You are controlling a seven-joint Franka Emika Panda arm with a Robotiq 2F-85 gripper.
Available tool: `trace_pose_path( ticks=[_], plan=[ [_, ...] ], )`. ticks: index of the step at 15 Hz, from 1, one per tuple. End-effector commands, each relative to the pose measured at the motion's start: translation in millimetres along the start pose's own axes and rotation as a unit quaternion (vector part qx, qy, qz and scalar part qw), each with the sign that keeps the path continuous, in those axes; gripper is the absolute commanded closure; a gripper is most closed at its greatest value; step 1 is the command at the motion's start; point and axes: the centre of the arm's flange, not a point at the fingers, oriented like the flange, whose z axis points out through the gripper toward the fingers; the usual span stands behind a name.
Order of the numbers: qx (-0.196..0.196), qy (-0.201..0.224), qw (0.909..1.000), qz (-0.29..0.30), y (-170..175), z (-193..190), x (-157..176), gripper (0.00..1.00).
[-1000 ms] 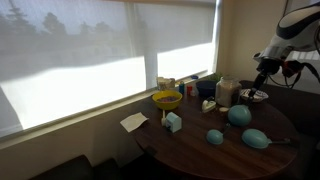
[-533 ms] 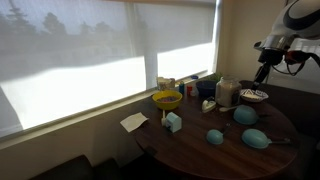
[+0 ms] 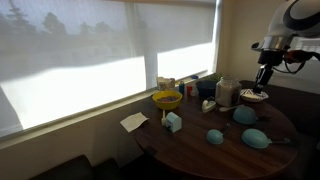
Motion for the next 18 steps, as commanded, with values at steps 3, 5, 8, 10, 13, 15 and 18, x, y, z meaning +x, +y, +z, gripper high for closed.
trace_pose_path(
  ticks=[3,5,8,10,13,15,18],
  plan=[
    [0.048,-0.025,0.9981,0.032,43,16,-29,0.06],
    [0.091,-0.006,0.9941,0.058,67,27,-41,0.0],
    [0.155,0.018,0.9815,0.11,98,53,-63,0.0],
    [0.201,0.03,0.9692,0.139,111,72,-75,0.0],
    [0.263,0.041,0.9483,0.173,120,93,-86,0.0],
    [0.285,0.032,0.937,0.199,126,104,-90,0.0],
    [0.292,0.006,0.9275,0.233,136,121,-97,0.0]
  ],
)
